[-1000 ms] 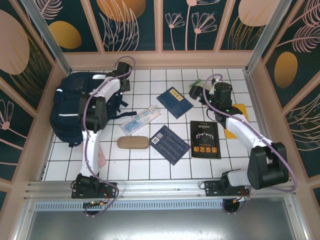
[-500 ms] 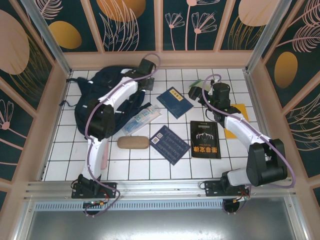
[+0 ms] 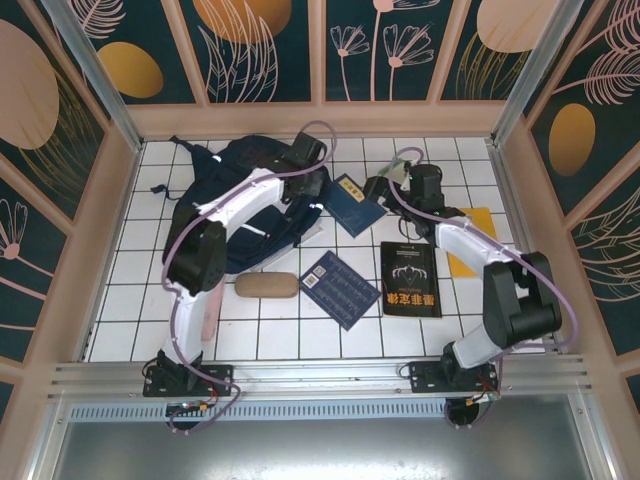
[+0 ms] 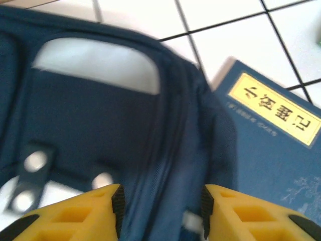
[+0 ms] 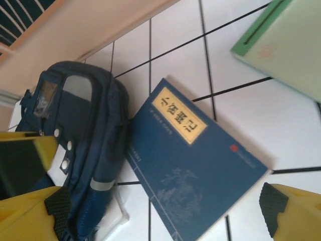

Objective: Pack books, pencil case, and school supplies into a backpack

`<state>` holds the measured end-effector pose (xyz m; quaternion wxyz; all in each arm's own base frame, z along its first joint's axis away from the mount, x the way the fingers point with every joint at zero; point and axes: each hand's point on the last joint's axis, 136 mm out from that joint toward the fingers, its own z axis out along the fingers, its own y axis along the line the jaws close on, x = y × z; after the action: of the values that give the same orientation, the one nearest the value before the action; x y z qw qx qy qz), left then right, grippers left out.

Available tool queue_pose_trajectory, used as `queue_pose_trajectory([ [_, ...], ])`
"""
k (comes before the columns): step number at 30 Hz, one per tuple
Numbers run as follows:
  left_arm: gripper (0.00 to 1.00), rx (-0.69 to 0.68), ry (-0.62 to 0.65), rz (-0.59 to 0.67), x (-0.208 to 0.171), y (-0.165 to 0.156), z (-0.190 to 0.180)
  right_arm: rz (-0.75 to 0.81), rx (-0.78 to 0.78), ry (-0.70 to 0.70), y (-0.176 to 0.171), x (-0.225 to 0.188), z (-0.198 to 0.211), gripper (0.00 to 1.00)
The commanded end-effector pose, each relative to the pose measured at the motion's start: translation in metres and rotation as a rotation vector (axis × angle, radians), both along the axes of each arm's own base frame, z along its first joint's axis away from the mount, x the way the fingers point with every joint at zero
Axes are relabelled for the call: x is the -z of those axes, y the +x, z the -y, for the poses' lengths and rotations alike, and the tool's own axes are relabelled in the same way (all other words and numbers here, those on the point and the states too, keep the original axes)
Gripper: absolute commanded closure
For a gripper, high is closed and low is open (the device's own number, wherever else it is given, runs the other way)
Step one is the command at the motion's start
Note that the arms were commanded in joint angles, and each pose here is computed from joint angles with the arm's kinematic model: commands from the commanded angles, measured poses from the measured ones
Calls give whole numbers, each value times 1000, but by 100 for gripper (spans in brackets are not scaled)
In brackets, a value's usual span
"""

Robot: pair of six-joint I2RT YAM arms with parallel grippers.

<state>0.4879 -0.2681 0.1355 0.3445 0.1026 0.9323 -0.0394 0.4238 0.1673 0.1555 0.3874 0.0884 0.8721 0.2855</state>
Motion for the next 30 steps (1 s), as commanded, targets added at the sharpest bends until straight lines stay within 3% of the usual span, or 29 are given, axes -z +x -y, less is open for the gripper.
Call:
queue_pose_trajectory([
  [1, 53, -161, -57, 75, -37, -13, -31, -3, -72, 52, 16, -4, -33, 2],
  [4, 54, -258, -67, 18, -21, -49, -58, -58, -148, 80, 27, 12, -67, 10],
  [10, 54, -390, -166, -128, 13, -122, -91, -185, -212, 63, 41, 57, -120, 11],
  [19, 54, -473, -343, -342, 29, -188, -92, -299, -286, 104, 39, 96, -155, 25],
  [24, 58, -466, -439, -395, 41, -210, -88, -318, -302, 126, 40, 100, -161, 54],
  [27, 62, -489, -382, -403, 60, -215, -98, -311, -306, 136, 40, 95, -163, 76],
  [30, 67, -502, -243, -391, 77, -209, -113, -284, -297, 142, 42, 82, -161, 100],
])
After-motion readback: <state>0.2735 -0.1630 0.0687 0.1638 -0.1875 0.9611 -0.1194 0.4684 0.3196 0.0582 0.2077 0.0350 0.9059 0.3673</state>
